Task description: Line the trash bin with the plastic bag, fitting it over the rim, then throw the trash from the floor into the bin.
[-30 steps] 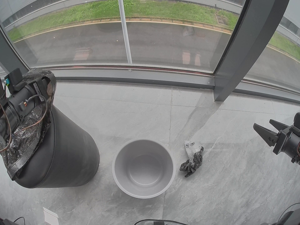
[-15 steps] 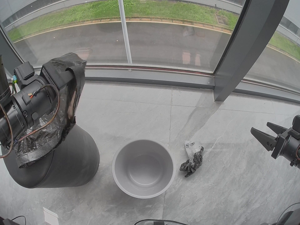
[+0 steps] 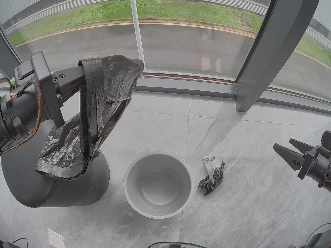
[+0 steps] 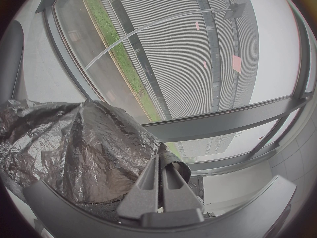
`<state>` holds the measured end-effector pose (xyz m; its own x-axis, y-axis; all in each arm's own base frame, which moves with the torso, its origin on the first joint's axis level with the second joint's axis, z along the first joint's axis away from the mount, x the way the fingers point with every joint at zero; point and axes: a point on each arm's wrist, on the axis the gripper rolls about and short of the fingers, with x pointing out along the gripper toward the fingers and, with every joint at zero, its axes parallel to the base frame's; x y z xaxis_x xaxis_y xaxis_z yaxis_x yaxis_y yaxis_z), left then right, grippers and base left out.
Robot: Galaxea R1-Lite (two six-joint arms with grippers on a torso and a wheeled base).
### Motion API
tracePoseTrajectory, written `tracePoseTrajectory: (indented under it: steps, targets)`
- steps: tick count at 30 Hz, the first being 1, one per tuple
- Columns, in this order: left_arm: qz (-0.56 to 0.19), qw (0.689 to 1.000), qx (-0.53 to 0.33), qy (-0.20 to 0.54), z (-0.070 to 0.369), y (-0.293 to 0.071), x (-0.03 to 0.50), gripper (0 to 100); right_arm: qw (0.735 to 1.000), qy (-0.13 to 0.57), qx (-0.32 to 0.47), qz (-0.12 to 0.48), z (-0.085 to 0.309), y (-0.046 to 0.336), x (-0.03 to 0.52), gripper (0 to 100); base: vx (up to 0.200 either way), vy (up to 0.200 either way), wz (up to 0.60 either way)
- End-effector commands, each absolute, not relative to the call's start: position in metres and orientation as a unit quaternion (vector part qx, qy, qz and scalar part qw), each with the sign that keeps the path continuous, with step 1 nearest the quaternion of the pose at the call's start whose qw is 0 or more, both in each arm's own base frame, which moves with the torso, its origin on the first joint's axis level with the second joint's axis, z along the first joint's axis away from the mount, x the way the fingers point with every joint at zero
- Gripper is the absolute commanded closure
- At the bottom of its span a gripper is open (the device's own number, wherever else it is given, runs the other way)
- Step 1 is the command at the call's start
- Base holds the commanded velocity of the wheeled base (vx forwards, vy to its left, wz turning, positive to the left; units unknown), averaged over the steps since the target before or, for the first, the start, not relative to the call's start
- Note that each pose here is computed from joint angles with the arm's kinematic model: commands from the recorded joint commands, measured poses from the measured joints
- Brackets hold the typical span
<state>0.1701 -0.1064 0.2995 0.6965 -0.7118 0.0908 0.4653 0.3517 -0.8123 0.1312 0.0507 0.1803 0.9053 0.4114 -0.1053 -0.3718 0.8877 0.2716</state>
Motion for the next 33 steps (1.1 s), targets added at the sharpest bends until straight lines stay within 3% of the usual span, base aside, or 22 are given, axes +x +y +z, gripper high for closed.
tracePoseTrajectory:
  steps: [1,10,17,27,33]
  targets:
    - [-0.375,0.804,-0.442,0.128,0.306,-0.102,0.159,100,0.964,0.084,0.122,0.219,0.179,0.055,0.128,0,0.000,0.000,0.00]
    - [-0.403,0.782,-0.462,0.110,0.324,-0.098,0.140,100,0.959,0.080,0.118,0.245,0.183,0.063,0.127,0,0.000,0.000,0.00]
    - [-0.401,0.784,-0.460,0.112,0.340,-0.112,0.160,100,0.949,0.086,0.085,0.290,0.200,0.106,0.168,0,0.000,0.000,0.00]
    - [-0.416,0.776,-0.455,0.132,0.342,-0.140,0.181,100,0.928,0.122,0.031,0.352,0.180,0.188,0.187,0,0.000,0.000,0.00]
    - [-0.423,0.773,-0.455,0.132,0.346,-0.144,0.181,100,0.935,0.110,0.027,0.336,0.166,0.208,0.199,0,0.000,0.000,0.00]
